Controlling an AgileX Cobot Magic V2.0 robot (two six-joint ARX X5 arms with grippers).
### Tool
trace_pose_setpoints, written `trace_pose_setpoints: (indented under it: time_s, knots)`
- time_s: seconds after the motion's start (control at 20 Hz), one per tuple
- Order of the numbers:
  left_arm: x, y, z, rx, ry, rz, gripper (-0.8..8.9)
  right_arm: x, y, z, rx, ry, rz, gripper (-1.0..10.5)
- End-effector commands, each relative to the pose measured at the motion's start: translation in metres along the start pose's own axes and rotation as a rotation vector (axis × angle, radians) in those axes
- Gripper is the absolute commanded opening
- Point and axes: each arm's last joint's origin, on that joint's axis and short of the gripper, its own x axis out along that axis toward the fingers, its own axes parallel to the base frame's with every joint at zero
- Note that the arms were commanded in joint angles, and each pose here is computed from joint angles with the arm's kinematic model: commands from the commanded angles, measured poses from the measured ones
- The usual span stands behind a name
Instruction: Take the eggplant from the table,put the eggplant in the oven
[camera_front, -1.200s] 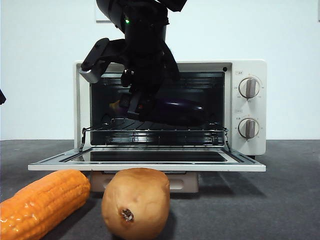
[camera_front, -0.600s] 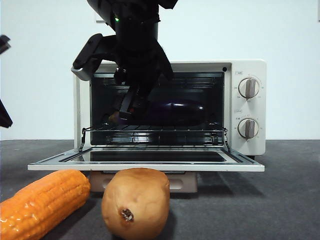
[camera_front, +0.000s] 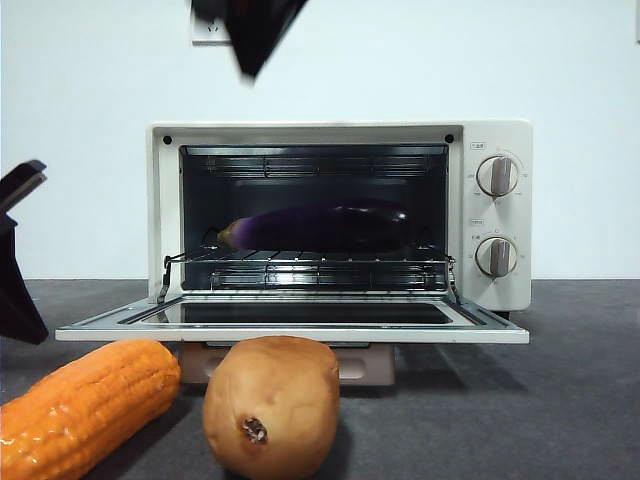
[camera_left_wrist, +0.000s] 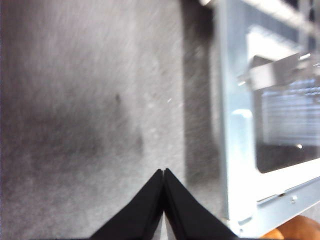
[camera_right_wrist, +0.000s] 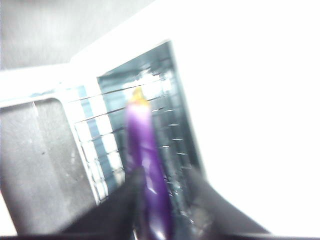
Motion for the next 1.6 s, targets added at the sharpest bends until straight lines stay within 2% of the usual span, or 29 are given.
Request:
trace_pose_setpoints:
  time_s: [0.05, 0.3, 0.7, 1.1, 1.6]
  knots:
    - [0.007, 0.003, 0.0, -0.01, 0.028, -0.015, 0.04, -0.043, -0.021, 0.004, 0.105, -0.105, -0.024, 0.0]
    - [0.022, -0.003, -0.006, 0.003, 0.103, -0.056, 0.04, -0.114, -0.065, -0.015, 0.277, -0.268, -0.083, 0.0]
    - [0.036, -0.005, -0.01, 0.019, 0.163, -0.144, 0.04, -0.169, -0.098, -0.046, 0.401, -0.389, -0.136, 0.0]
    - [0.043, -0.006, -0.01, 0.006, 0.208, -0.356, 0.04, -0.198, -0.113, -0.068, 0.468, -0.449, -0.159, 0.0]
    - [0.036, -0.013, 0.012, 0.016, 0.161, -0.484, 0.04, -0.203, -0.111, -0.08, 0.478, -0.407, -0.128, 0.0]
